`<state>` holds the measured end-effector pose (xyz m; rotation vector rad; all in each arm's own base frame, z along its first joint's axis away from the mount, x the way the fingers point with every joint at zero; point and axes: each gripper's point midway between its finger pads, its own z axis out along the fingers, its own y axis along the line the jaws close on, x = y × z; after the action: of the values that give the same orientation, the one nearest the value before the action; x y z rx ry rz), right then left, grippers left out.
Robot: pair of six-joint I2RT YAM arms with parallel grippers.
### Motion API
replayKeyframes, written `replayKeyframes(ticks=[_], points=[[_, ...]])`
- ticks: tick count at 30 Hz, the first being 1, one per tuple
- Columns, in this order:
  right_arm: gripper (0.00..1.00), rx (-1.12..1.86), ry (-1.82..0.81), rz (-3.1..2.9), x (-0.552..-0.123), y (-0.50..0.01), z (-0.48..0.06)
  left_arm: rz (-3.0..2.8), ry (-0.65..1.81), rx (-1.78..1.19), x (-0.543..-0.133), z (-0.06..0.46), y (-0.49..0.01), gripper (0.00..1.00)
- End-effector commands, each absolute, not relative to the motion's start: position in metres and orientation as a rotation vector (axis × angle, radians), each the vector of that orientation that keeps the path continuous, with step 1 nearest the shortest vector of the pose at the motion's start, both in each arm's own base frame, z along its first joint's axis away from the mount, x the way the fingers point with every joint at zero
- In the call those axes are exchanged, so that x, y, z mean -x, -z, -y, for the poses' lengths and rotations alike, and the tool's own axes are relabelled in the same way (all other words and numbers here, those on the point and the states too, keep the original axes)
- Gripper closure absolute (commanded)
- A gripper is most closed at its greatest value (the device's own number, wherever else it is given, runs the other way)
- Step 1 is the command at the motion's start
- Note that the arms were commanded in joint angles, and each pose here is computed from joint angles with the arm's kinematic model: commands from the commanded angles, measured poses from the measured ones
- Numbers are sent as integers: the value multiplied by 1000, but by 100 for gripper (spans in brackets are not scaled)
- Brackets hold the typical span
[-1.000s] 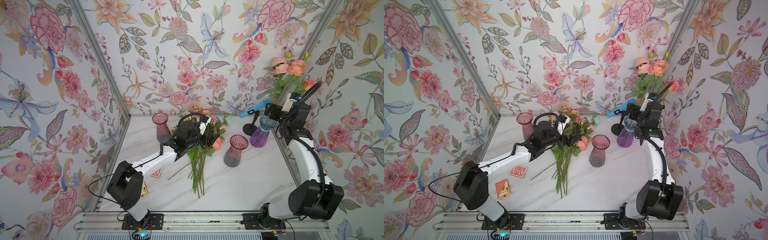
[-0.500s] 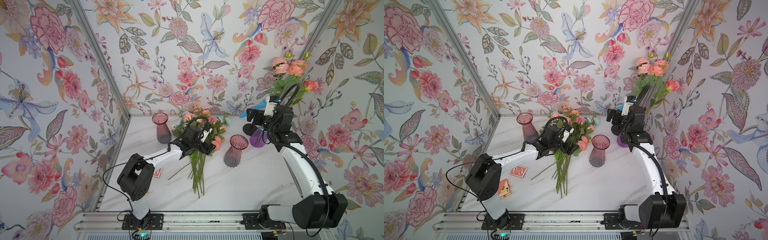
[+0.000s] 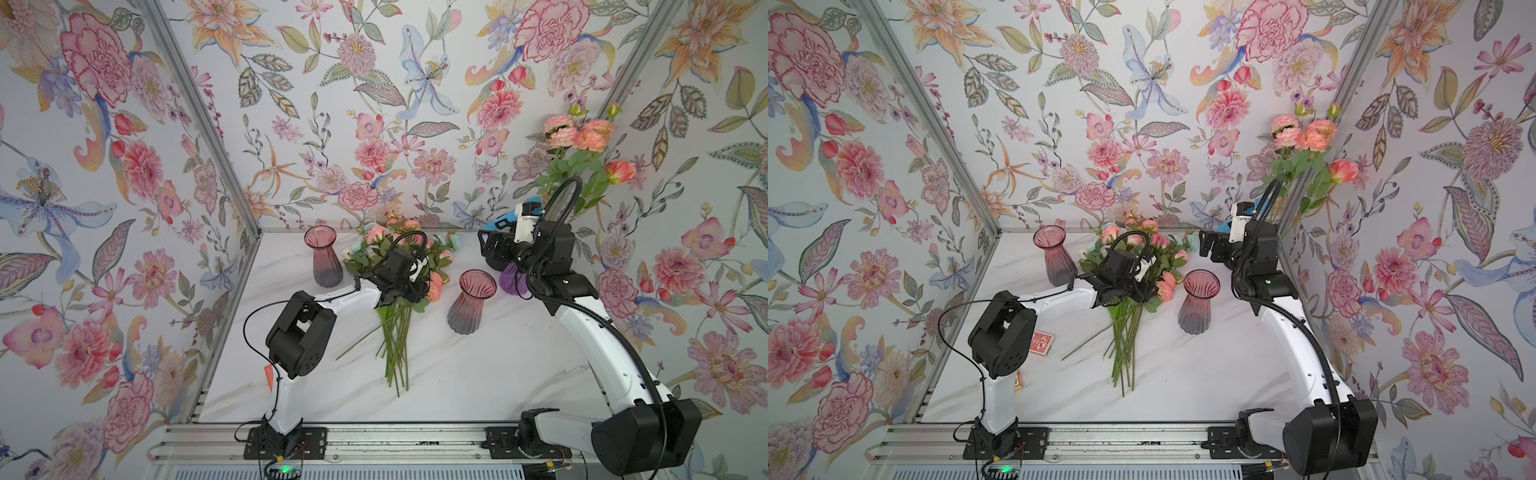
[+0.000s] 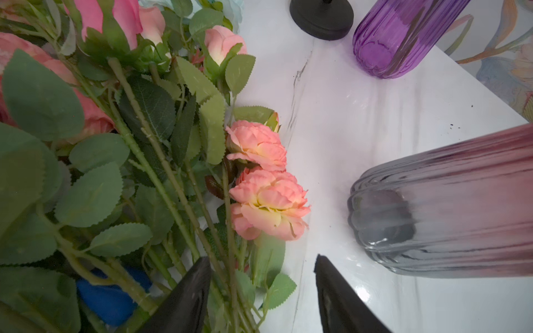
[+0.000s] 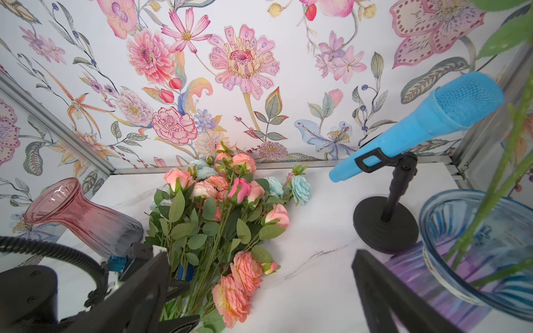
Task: Place the pink flowers into the vase
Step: Pick up the flower at the center of the board.
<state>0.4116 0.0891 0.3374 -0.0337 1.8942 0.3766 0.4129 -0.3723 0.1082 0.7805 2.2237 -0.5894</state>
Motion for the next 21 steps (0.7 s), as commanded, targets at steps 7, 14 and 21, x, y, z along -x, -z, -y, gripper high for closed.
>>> replayKeyframes(ticks=[7, 14, 21], points=[[1, 47, -406, -1904, -406, -333, -94, -2314, 545, -735, -435, 370, -85, 53], [0, 49, -406, -1906, -405, -331, -95, -2349, 570, -694, -443, 366, -75, 62], [1, 47, -416, -1914, -406, -327, -96, -2342, 642, -739, -430, 370, -82, 69]])
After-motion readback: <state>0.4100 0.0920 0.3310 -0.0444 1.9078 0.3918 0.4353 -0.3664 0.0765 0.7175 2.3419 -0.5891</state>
